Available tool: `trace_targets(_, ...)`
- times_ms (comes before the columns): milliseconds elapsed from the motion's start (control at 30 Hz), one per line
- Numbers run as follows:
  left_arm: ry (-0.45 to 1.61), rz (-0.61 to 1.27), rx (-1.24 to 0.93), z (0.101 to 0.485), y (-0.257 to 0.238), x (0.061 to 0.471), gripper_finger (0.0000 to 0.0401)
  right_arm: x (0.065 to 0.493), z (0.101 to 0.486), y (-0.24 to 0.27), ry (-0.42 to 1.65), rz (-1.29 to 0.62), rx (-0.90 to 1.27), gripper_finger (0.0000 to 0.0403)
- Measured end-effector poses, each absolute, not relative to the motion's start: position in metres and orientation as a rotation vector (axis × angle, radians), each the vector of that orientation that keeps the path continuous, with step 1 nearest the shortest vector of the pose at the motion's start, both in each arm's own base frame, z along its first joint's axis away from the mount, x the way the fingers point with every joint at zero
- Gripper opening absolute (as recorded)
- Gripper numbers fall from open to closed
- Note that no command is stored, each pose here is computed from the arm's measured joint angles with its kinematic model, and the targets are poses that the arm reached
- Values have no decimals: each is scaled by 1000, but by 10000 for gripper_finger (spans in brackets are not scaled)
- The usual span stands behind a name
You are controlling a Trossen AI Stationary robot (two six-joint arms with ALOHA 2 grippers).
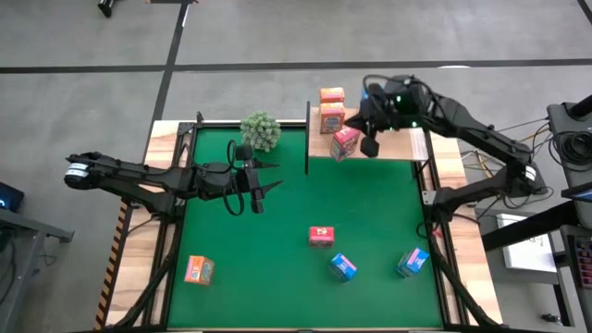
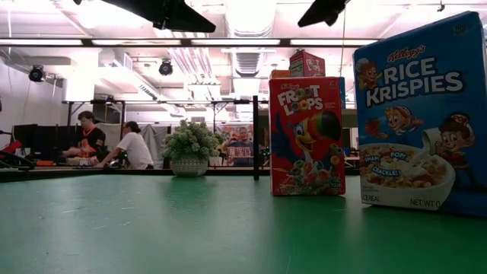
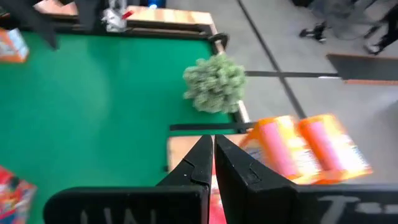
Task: Stack cereal on shelf
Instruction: Put the left red cereal box on the shelf
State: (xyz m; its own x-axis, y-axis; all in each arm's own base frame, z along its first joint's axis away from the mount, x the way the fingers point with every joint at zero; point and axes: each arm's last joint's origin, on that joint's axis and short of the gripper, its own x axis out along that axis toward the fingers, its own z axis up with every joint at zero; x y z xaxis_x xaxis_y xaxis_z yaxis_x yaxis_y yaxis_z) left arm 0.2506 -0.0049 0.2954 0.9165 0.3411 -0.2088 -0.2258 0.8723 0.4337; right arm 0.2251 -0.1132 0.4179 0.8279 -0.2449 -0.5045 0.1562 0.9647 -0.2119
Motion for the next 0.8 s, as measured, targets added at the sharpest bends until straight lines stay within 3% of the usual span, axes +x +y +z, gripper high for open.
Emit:
trace_targets(467, 288, 301, 407, 295, -5, 251, 190, 248, 406, -145, 676, -145, -181, 17)
trace_targets(600, 287, 301, 404, 295, -5, 251, 190, 250, 403, -146, 726, -132, -149, 52)
trace_targets(800, 287, 301, 404, 295, -5, 251, 190, 257, 400, -150, 757, -133, -104, 140)
